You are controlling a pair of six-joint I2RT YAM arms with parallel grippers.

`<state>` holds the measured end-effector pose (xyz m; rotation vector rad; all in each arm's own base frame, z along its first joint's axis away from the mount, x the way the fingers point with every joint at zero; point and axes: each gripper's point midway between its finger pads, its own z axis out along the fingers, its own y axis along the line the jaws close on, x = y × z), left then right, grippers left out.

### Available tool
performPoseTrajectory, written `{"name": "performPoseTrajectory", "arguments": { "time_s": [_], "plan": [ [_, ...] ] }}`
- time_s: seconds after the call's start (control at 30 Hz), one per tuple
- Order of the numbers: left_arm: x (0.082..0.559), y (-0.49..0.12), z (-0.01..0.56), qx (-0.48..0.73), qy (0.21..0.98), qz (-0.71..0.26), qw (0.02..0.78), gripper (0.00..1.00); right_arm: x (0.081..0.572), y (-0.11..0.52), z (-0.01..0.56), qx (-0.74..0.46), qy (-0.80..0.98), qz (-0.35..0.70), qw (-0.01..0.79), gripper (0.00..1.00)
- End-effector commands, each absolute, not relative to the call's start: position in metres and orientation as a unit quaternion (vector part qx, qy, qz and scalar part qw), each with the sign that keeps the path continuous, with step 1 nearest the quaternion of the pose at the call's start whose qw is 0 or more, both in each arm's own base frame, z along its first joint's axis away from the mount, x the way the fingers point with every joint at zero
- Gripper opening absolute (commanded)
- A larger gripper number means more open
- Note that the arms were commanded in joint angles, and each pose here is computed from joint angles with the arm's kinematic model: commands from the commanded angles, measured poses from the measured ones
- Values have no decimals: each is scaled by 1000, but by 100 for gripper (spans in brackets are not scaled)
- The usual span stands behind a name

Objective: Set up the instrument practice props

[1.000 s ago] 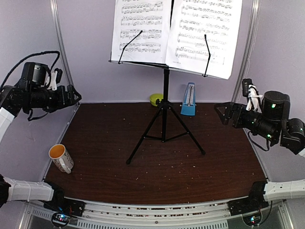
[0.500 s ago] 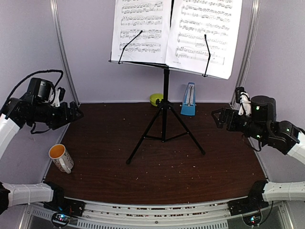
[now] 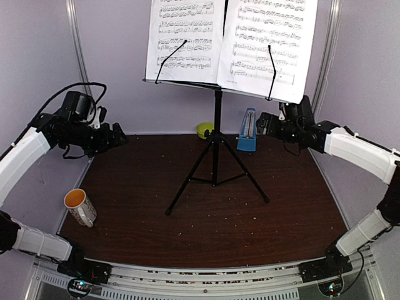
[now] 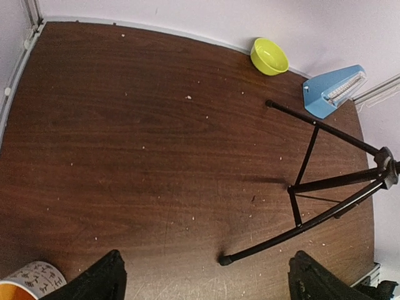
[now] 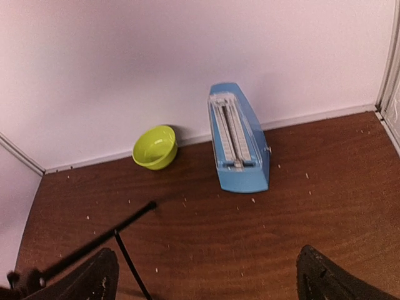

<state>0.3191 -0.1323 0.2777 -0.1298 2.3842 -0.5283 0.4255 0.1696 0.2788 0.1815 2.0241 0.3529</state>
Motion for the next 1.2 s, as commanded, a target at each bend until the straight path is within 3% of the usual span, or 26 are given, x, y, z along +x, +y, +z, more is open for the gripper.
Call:
{"name": "performPoseTrajectory", "arguments": {
  "time_s": [0.0,0.4,1.07,1.17],
  "plan": [
    [352,-147,312,-9,894,-214,394,93,470,180,306,83,818,141,552,100],
    [392,-158,320,4,899,-197,391,94,579,187,290,128,829,34,543,100],
    [406,-127,314,-5,911,-153,382,94,653,164,239,155,825,16,544,100],
    [408,-125,313,-6,912,-152,382,94,659,157,230,165,821,7,546,96]
  ]
}}
